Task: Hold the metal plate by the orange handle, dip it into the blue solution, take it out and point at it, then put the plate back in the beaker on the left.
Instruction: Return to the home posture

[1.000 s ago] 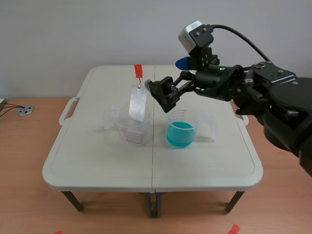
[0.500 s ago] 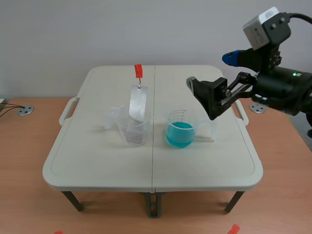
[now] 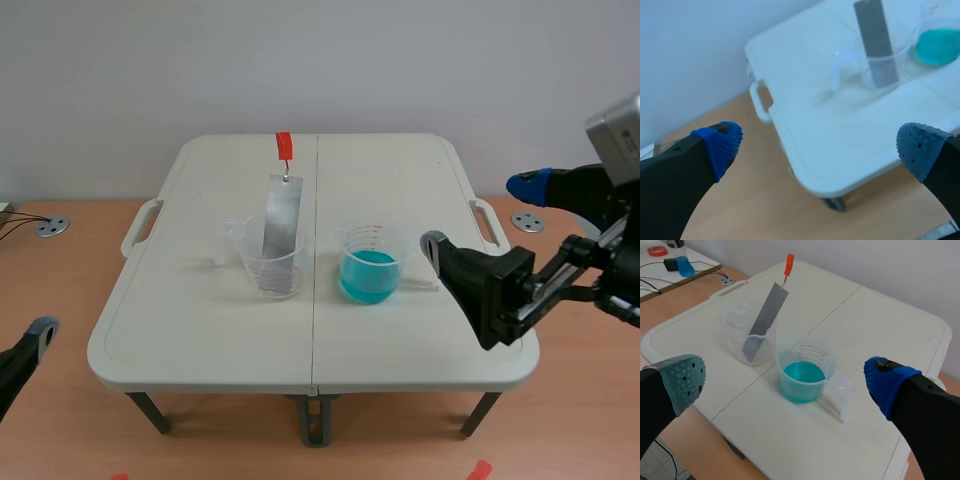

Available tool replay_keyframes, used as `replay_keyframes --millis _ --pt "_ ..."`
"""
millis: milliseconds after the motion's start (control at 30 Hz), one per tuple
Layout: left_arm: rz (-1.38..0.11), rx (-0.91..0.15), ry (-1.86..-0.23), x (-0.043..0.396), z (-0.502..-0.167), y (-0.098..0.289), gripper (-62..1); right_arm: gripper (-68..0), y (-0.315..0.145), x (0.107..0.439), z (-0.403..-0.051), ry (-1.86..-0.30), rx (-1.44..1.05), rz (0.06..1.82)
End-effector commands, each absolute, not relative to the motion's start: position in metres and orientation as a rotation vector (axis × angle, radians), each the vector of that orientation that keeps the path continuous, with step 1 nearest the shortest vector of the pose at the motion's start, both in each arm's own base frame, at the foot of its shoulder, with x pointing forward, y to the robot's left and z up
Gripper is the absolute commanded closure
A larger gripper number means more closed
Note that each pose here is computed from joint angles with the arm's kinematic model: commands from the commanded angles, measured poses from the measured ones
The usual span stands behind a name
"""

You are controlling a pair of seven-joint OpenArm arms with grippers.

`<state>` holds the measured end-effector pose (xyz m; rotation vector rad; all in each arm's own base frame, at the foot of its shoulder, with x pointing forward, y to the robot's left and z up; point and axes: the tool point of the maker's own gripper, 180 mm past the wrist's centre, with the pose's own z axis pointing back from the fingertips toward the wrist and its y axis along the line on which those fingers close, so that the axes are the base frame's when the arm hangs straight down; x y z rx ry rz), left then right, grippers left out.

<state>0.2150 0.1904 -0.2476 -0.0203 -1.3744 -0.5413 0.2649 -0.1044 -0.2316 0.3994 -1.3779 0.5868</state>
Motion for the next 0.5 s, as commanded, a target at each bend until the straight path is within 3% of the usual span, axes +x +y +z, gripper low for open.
replay_keyframes --millis 0,200,467 --pt "-0.540 -0.052 -1.410 0.215 -0.238 0.180 -62.3 -66.4 -0.105 0.264 -0.219 -1.419 0.401 0.586" --pt "-0.608 -0.187 -1.460 0.213 -0.213 0.145 -62.3 -66.3 -0.117 0.244 -0.222 -1.395 0.341 0.544" --pt "-0.619 -0.316 -1.450 0.204 -0.211 0.121 -62.3 -66.4 -0.131 0.222 -0.238 -1.331 0.237 0.523"
